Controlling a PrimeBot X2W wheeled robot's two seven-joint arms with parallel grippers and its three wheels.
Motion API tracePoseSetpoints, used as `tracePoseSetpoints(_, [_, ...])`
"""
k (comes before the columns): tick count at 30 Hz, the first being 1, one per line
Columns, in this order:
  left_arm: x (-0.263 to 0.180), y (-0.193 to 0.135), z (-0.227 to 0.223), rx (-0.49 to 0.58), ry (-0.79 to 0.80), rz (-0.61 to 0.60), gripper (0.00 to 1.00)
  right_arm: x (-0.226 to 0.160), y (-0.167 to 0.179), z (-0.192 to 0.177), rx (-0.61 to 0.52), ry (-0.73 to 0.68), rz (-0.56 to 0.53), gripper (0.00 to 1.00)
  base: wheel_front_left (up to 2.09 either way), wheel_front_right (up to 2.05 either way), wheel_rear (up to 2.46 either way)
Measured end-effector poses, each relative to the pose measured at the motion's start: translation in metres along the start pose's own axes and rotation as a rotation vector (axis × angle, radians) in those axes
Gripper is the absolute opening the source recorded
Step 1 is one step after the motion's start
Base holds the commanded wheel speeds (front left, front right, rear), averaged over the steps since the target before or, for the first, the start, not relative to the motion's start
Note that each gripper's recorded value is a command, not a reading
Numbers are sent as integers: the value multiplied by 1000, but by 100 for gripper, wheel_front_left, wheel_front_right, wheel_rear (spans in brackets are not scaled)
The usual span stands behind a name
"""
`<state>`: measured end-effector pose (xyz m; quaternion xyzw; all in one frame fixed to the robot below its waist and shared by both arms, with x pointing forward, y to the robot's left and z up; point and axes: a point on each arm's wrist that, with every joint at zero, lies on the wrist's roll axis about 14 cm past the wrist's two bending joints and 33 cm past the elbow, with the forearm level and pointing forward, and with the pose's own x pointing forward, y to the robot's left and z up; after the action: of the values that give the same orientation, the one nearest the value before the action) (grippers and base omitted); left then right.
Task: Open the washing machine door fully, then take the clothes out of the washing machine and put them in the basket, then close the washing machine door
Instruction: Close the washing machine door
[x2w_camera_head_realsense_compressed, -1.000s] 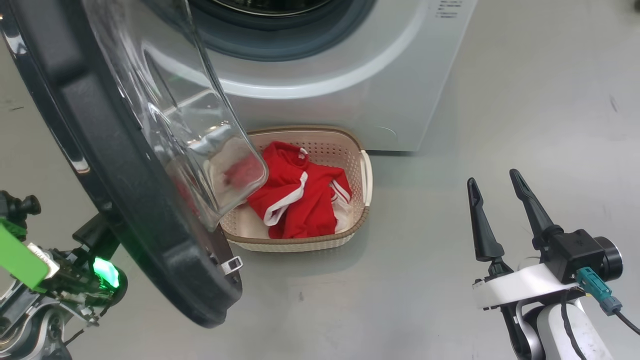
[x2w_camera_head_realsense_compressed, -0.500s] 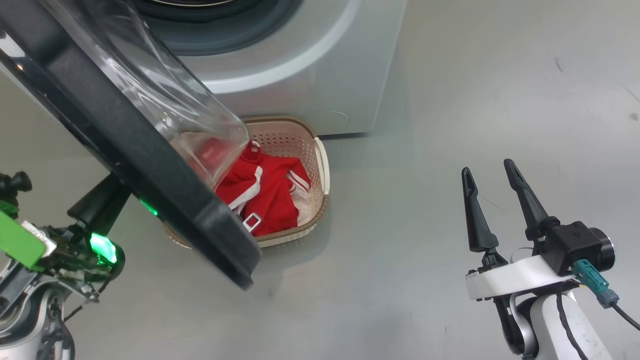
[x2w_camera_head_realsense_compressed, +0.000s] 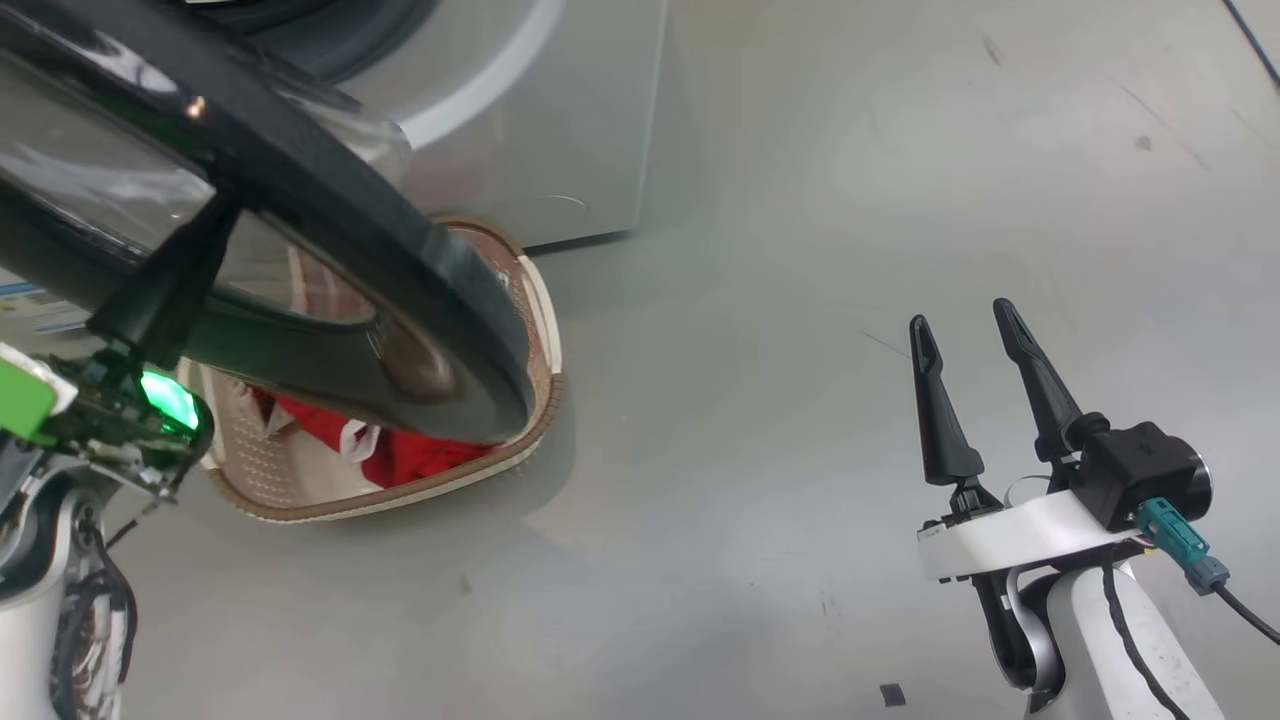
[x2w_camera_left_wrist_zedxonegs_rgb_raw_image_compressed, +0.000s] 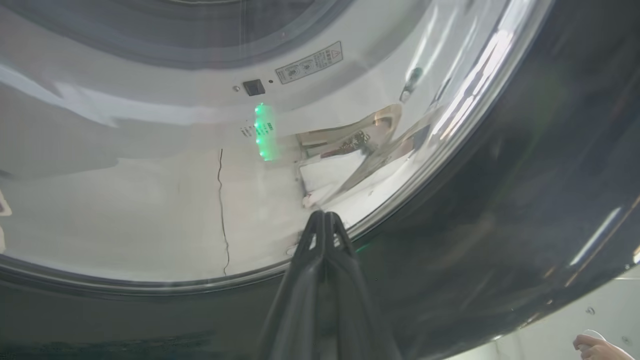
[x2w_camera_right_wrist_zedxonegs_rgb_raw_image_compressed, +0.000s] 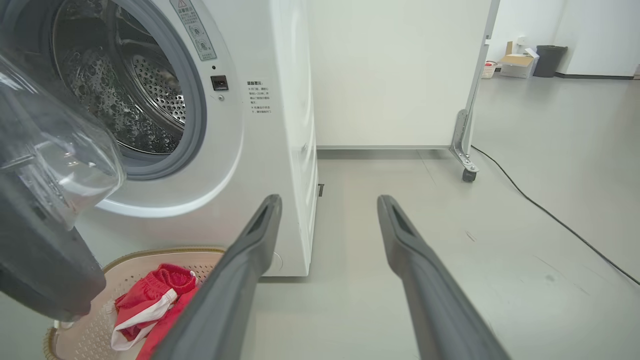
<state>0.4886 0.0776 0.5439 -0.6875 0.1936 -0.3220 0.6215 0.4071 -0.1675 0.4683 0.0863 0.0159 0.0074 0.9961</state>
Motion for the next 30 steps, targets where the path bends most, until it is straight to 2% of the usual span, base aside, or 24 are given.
tracePoseSetpoints(14, [69,16,12,-11,-3,-5,0,-5,-31,-4,-13,20,-93,100,0,0,0])
tracePoseSetpoints(25, [112,39,19,-13,-15,36,0,-9,-51,-9,-14,41,-155,100,0,0,0])
tracePoseSetpoints(30, [127,46,24,26,-23,61,0,-8,-58,-7,-20,35,-173,100,0,0,0])
